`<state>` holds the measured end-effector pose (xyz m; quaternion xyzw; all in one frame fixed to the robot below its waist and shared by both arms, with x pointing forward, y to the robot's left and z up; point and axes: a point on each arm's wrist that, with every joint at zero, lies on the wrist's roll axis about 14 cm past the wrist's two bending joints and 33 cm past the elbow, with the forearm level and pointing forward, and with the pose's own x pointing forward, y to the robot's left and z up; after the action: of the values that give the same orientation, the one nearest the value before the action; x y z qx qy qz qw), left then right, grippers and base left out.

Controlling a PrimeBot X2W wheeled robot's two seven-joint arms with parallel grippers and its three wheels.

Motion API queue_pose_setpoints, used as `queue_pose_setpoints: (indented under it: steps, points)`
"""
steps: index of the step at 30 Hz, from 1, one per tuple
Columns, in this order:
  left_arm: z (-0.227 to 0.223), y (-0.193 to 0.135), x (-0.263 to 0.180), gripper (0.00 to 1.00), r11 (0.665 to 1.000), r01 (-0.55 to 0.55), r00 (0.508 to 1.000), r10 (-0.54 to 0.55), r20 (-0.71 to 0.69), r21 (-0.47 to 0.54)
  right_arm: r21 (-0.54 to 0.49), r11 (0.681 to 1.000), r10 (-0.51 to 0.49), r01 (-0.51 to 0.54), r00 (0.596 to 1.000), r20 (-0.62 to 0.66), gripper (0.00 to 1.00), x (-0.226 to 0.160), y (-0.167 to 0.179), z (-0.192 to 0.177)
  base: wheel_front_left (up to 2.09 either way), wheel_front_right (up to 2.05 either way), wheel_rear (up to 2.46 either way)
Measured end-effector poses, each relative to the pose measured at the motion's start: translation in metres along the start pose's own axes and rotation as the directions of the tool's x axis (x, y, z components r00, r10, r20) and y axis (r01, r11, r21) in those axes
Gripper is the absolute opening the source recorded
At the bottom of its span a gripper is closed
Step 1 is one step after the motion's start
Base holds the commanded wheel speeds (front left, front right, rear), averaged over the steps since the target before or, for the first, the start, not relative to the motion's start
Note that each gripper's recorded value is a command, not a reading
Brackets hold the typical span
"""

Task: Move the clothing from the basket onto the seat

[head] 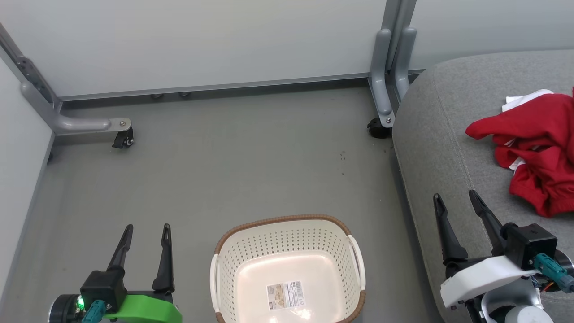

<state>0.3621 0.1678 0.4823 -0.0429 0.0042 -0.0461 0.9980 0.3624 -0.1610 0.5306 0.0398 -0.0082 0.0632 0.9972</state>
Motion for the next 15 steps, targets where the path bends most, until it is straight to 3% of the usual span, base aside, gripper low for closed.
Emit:
queue_pose_setpoints:
  steps: [10, 11, 15]
  points:
    - [0.003, 0.0, -0.001, 1.0, 1.0, 0.001, 1.0, -0.001, 0.011, 0.0, 0.001, 1.0, 0.013, -0.013, 1.0, -0.006, 1.0, 0.0, 0.004, -0.001, 0.0, 0.0, 0.0]
    - [0.004, 0.0, -0.001, 0.0, 1.0, 0.002, 1.0, -0.002, 0.015, 0.004, 0.002, 1.0, 0.013, -0.013, 1.0, -0.006, 0.0, 0.0, 0.005, -0.001, 0.0, 0.0, 0.0]
    - [-0.005, -0.001, -0.003, 0.0, 1.0, -0.008, 1.0, 0.008, -0.018, -0.025, 0.027, 1.0, 0.014, -0.014, 0.999, -0.032, 0.0, -0.001, 0.006, -0.01, 0.0, 0.0, 0.0]
